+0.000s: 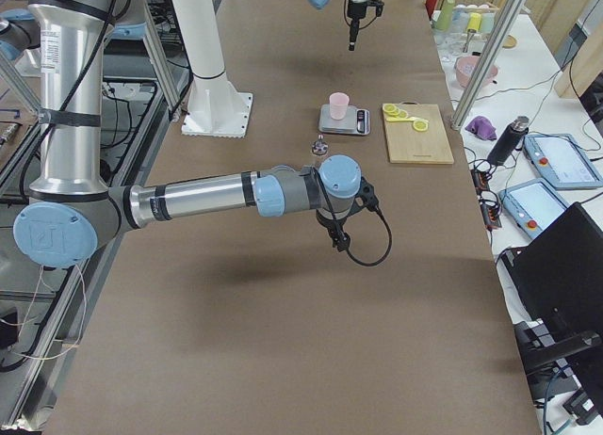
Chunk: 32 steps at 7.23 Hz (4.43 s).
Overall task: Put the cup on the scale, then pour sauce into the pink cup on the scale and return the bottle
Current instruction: 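Release the cup and withdraw the left gripper toward its rest pose, then reach the right gripper toward the glass sauce bottle, then grasp the sauce bottle neck with the right gripper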
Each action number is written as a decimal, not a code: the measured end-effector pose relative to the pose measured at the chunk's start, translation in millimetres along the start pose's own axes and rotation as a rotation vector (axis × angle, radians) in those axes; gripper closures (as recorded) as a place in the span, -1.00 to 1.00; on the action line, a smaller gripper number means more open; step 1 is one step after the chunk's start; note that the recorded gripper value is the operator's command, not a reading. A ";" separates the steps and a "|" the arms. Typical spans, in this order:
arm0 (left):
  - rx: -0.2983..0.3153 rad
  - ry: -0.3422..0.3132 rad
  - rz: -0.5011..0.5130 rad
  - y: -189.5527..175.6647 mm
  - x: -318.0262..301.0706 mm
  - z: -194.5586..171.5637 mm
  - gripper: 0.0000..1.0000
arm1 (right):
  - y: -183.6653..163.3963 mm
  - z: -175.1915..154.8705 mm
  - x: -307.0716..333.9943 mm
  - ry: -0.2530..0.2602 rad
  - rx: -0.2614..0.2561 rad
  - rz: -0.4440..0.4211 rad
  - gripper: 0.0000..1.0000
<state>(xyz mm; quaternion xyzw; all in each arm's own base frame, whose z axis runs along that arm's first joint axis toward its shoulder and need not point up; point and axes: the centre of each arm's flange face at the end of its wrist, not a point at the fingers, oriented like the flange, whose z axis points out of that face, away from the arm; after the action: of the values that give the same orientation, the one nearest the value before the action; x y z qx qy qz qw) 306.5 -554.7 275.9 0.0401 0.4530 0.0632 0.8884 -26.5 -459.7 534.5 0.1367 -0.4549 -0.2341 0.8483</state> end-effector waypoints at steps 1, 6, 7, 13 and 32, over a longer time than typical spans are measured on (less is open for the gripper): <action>0.007 -0.025 0.033 4.0 -41.2 -8.0 -0.80 | -12.7 6.6 -24.9 -0.011 0.028 -0.038 -1.00; 0.015 -0.065 0.028 3.9 -93.7 -20.8 -0.79 | 15.2 46.2 -100.3 -0.115 0.155 -0.269 -1.00; 0.018 -0.068 0.021 2.2 -98.0 -22.4 -0.79 | 18.5 46.6 -105.0 -0.103 0.185 -0.292 -1.00; 0.009 -0.080 0.006 -4.7 -103.8 -15.9 -0.79 | -9.1 125.9 -201.5 -0.087 0.278 -0.300 -0.98; 0.018 -0.094 -0.011 -9.2 -114.7 -19.0 -0.80 | -52.5 170.3 -242.5 -0.054 0.438 -0.308 -0.96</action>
<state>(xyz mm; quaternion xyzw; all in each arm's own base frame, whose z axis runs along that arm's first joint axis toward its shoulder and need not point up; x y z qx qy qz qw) 225.1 -580.6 355.3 0.0483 0.4115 0.0522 0.9087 -298.7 -381.2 432.9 0.3784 -0.4909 -0.2601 0.7404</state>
